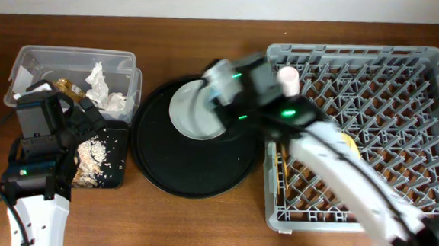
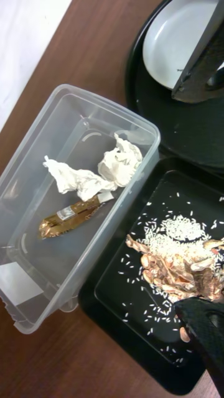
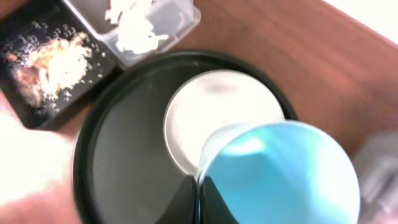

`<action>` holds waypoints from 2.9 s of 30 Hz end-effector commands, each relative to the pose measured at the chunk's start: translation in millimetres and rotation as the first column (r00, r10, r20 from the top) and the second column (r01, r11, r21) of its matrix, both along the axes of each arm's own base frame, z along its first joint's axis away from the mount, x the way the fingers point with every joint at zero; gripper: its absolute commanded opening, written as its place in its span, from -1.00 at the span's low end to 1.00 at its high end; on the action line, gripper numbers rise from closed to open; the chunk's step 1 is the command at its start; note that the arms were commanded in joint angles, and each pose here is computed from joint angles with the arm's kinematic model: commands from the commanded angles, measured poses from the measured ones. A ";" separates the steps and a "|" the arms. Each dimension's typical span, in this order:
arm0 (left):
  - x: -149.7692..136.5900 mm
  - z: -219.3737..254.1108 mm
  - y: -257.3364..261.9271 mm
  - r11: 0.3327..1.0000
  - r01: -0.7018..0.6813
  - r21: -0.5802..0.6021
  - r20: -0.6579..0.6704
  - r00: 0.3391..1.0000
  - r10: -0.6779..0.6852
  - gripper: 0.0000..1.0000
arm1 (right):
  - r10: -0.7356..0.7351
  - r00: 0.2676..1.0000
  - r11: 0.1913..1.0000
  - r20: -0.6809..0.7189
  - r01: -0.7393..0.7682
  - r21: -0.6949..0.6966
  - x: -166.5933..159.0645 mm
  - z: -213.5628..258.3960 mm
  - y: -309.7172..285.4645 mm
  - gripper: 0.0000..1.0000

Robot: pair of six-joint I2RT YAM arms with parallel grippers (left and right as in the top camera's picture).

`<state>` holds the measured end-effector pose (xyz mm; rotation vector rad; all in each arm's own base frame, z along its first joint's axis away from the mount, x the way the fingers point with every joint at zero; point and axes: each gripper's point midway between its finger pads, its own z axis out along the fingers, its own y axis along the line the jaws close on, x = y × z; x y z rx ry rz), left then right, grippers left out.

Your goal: Sort waste into correct bins and load items into the dishwasher rack

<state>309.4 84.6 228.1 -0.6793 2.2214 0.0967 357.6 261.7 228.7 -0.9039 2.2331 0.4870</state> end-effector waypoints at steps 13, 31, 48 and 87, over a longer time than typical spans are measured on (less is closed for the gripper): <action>0.3 5.3 2.1 1.000 -0.016 -0.003 0.015 1.000 0.016 0.98 | 0.059 0.815 0.811 -0.577 0.298 0.503 20.2 -58.5 -139.7 -0.92; 0.3 5.3 2.1 1.000 -0.016 -0.003 0.015 1.000 0.016 0.98 | -0.142 0.772 0.876 -0.620 0.390 0.284 4.4 -126.1 -192.8 -0.92; 0.3 5.3 2.1 1.000 -0.016 -0.003 0.015 1.000 0.016 0.98 | -0.539 0.829 0.839 -0.148 0.544 -0.012 -10.9 22.6 -225.5 -0.08; 0.3 5.3 2.1 1.000 -0.016 -0.003 0.015 1.000 0.016 0.99 | -0.258 0.942 0.923 -0.216 0.306 0.233 -6.9 41.3 -107.8 -0.92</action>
